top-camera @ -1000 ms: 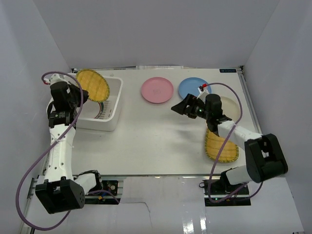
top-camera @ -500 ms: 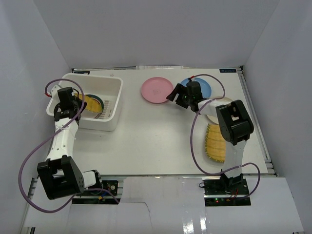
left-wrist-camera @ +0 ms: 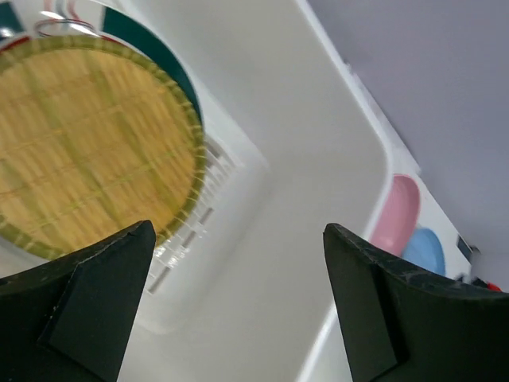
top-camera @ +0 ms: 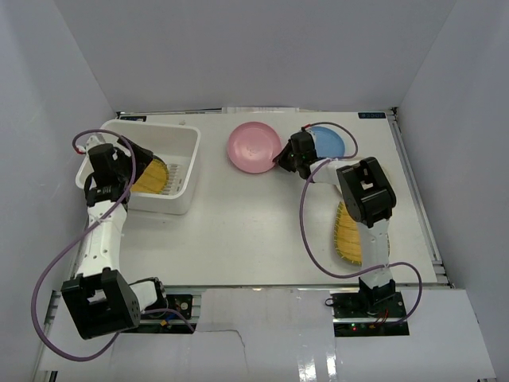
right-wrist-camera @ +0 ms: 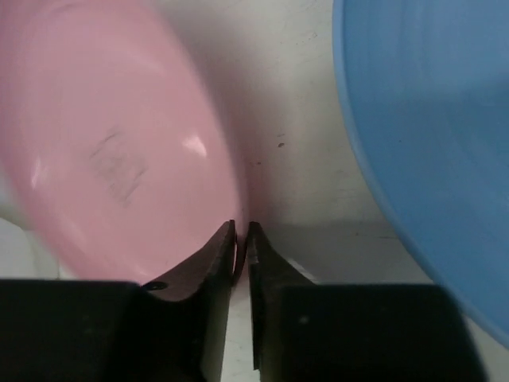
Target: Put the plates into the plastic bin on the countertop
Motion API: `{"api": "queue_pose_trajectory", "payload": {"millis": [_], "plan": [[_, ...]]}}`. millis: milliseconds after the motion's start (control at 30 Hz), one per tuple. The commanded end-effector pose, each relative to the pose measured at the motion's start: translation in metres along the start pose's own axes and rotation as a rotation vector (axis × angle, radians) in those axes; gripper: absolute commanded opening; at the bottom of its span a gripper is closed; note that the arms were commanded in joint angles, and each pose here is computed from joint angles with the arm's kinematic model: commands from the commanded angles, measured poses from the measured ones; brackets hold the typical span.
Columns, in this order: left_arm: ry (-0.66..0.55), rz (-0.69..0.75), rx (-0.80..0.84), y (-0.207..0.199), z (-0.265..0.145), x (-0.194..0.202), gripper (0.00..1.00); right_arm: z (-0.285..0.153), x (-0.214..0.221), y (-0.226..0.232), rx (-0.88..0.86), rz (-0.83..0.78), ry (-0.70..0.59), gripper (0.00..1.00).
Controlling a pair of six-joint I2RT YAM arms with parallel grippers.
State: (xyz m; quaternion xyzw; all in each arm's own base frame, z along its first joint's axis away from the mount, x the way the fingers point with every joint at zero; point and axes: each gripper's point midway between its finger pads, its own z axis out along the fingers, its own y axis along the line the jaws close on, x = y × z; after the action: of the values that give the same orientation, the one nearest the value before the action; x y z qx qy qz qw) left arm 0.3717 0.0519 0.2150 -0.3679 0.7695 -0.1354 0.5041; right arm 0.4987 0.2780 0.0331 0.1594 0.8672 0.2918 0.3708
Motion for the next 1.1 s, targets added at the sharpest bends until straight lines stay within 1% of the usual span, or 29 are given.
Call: {"api": "queue_pose_trajectory", "payload": {"millis": [0,67,100,133,167,200,267,300,333,367,400,433,467,500,567,700,800,833,867,933,967,1033,1067], "plan": [[0.039,0.027,0.224,-0.047,-0.031,0.000,0.98,-0.006,-0.006,0.003,-0.022,0.032,-0.036,0.12],[0.034,0.046,0.279,-0.058,-0.049,0.000,0.98,-0.025,-0.011,0.011,-0.056,0.039,-0.056,0.08],[0.041,0.057,0.312,-0.064,-0.055,0.002,0.98,-0.042,-0.028,0.030,-0.107,0.033,-0.103,0.08],[0.055,0.070,0.350,-0.072,-0.062,0.005,0.98,-0.052,-0.027,0.028,-0.112,0.020,-0.111,0.08],[0.083,0.090,0.420,-0.086,-0.074,0.009,0.98,-0.061,-0.032,0.032,-0.128,0.006,-0.131,0.08],[0.115,0.109,0.476,-0.099,-0.083,0.018,0.97,-0.083,-0.049,0.050,-0.177,-0.016,-0.182,0.08],[0.175,0.159,0.579,-0.120,-0.100,0.034,0.95,-0.105,-0.048,0.048,-0.194,-0.072,-0.208,0.08],[0.220,0.198,0.637,-0.135,-0.112,0.049,0.94,-0.129,-0.058,0.061,-0.232,-0.098,-0.245,0.08],[0.250,0.225,0.669,-0.143,-0.119,0.058,0.93,-0.141,-0.058,0.061,-0.243,-0.121,-0.255,0.08],[0.295,0.253,0.706,-0.150,-0.127,0.071,0.93,-0.148,-0.041,0.047,-0.231,-0.158,-0.225,0.08],[0.354,0.290,0.741,-0.158,-0.136,0.089,0.91,-0.174,-0.049,0.058,-0.280,-0.174,-0.256,0.08],[0.383,0.304,0.756,-0.160,-0.140,0.098,0.91,-0.184,-0.031,0.052,-0.312,-0.196,-0.202,0.08],[0.409,0.316,0.768,-0.163,-0.142,0.106,0.90,-0.193,-0.027,0.053,-0.330,-0.209,-0.190,0.08],[0.436,0.346,0.789,-0.167,-0.148,0.119,0.90,-0.212,-0.030,0.062,-0.370,-0.234,-0.206,0.08],[0.470,0.373,0.780,-0.169,-0.143,0.134,0.89,-0.232,-0.018,0.068,-0.429,-0.258,-0.163,0.08],[0.555,0.439,0.783,-0.178,-0.137,0.170,0.87,-0.255,-0.006,0.073,-0.492,-0.263,-0.137,0.08],[0.576,0.467,0.777,-0.182,-0.129,0.187,0.81,-0.261,0.000,0.074,-0.511,-0.273,-0.110,0.08],[0.580,0.468,0.773,-0.181,-0.126,0.191,0.77,-0.262,0.002,0.075,-0.518,-0.276,-0.104,0.08],[0.574,0.466,0.780,-0.184,-0.125,0.192,0.63,-0.263,0.004,0.074,-0.517,-0.275,-0.098,0.08],[0.567,0.464,0.763,-0.183,-0.120,0.193,0.46,-0.263,0.006,0.074,-0.524,-0.275,-0.087,0.08],[0.555,0.464,0.743,-0.183,-0.115,0.192,0.27,-0.263,0.008,0.074,-0.529,-0.276,-0.074,0.08],[0.541,0.465,0.732,-0.184,-0.112,0.190,0.10,-0.262,0.010,0.074,-0.531,-0.280,-0.067,0.09],[0.530,0.465,0.732,-0.186,-0.112,0.187,0.00,-0.262,0.011,0.073,-0.528,-0.279,-0.064,0.15]]}}
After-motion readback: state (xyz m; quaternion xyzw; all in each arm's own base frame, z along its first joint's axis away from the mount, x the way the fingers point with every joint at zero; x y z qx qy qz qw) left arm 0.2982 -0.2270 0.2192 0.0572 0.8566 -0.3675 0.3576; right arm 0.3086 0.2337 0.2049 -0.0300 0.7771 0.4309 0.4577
